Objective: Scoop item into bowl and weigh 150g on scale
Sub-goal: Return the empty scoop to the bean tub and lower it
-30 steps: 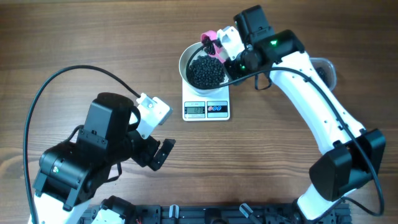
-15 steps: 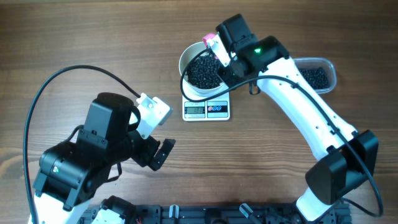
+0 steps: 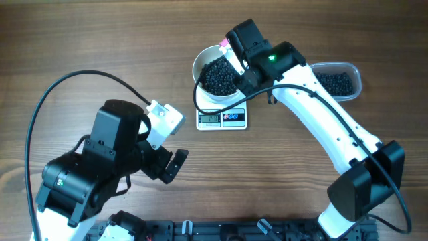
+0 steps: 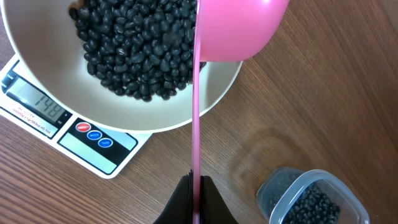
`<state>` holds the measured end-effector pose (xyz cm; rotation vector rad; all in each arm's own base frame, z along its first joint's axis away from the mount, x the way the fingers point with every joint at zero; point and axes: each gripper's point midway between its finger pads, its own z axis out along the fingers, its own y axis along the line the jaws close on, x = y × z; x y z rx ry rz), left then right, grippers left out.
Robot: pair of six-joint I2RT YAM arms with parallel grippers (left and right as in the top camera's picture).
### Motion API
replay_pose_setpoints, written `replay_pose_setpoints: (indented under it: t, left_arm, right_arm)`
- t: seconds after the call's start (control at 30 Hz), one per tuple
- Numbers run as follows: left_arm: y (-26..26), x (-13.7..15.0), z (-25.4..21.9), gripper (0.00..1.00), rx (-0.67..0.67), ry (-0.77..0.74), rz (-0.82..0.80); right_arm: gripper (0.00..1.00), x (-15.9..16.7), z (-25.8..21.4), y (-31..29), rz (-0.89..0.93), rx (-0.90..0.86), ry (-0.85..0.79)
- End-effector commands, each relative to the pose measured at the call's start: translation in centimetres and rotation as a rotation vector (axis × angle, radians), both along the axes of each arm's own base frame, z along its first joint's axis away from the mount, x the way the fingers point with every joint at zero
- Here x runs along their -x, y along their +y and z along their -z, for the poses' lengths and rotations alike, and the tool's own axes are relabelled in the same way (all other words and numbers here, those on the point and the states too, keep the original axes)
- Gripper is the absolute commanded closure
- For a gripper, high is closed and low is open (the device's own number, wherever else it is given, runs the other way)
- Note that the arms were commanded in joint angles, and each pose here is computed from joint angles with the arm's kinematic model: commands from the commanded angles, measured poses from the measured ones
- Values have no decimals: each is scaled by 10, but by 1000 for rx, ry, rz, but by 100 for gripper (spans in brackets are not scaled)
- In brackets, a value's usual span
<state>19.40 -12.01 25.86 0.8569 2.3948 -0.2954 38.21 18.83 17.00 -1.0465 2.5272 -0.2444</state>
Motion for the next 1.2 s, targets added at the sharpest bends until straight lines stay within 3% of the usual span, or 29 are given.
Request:
replay_pose_setpoints:
  t: [0.0,0.3,0.6,0.83,1.17]
  left_arm:
    - [1,-1,-5,0,1,-22,3]
    - [1,-1,-5,0,1,-22,3]
    - [1,-1,-5,0,1,-22,3]
    - [1,-1,-5,0,1,-22,3]
    - [1,-1,-5,0,1,-23,3]
  right_arm:
    - [96,-5,-13,-1,-1,5,-42]
    - [96,9,-15,25,-49,-150,31]
    - [96,-10,-69,37,150,-416,-16]
    - [96,-26,-81,-3,429,-556,31]
    - [96,9,-50,-135,827,-413,228]
